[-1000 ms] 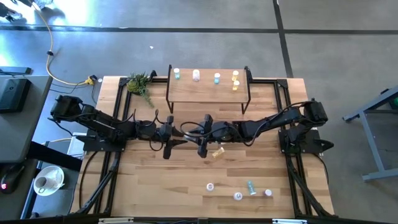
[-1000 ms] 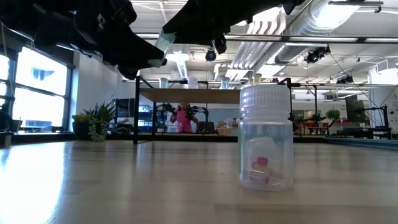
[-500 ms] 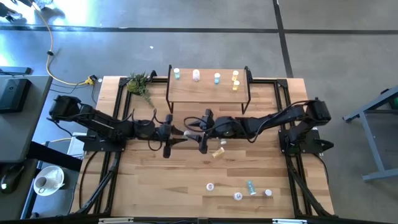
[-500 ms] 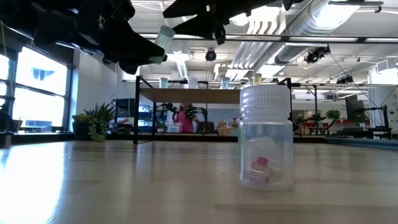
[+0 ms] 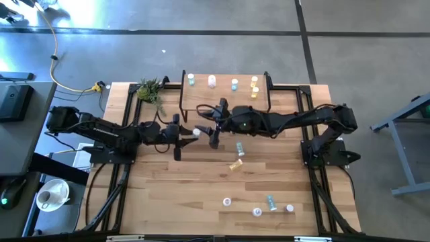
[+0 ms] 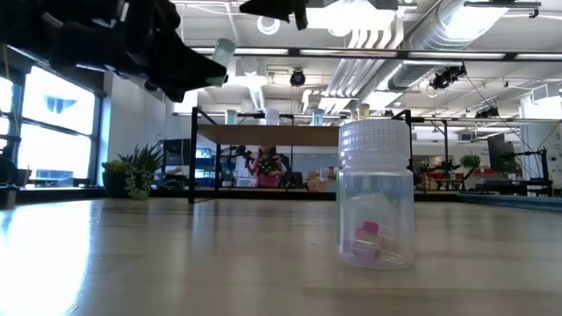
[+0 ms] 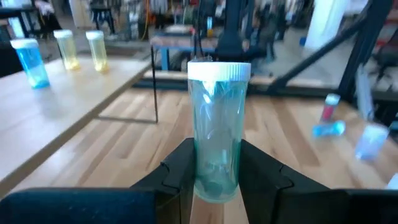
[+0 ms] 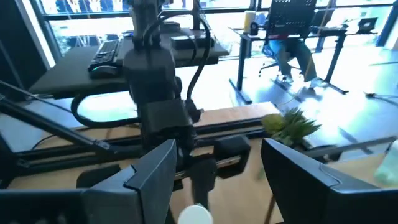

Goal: Pick and place medicine bottles onto shelf by color
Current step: Put the top green pill bottle on the shelf aligned with the other green pill bottle

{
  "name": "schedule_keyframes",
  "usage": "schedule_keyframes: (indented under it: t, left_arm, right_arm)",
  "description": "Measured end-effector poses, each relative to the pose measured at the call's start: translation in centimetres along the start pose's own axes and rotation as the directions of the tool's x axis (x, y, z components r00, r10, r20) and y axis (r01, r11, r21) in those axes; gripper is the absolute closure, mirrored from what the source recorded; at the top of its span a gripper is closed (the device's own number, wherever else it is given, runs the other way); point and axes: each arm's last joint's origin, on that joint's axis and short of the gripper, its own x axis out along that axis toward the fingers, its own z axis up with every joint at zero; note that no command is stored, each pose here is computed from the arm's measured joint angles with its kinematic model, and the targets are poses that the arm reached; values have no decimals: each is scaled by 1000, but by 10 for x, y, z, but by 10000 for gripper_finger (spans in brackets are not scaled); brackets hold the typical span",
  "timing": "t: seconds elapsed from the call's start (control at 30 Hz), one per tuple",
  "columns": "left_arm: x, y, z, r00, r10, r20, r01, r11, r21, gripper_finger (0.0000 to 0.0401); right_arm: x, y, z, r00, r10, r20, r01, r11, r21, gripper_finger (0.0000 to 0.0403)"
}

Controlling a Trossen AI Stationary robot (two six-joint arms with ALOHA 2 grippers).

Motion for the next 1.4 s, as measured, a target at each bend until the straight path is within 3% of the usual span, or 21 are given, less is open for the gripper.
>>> schedule_keyframes:
  t: [0.17,0.37,0.57,0.73,1.03,1.2,1.4]
  left_arm:
    - [-7,11,-2,994,-30,102,32,999,-24,311]
    - [-7,31,0,992,53,116,-51,999,-17,311]
    - [-10,56,2,983,124,137,-124,992,-10,311]
    - [-13,69,2,982,128,136,-123,992,-41,311]
    - [-15,77,1,981,142,134,-138,990,-42,311]
    - [-16,81,-1,980,164,116,-160,986,-39,311]
    - [-16,82,-2,980,169,104,-165,985,-42,311]
  right_arm:
    - [1,-18,24,999,-16,28,16,1000,-12,176]
    - [2,-53,41,997,-32,71,31,999,12,176]
    - [4,-95,45,996,-35,82,29,997,78,176]
    - [19,-119,33,996,-9,85,-5,988,156,176]
    - [49,-128,20,997,19,77,-31,987,161,176]
    - [69,-118,15,994,106,-14,-103,985,141,176]
    - [79,-111,7,987,114,-110,-101,988,114,176]
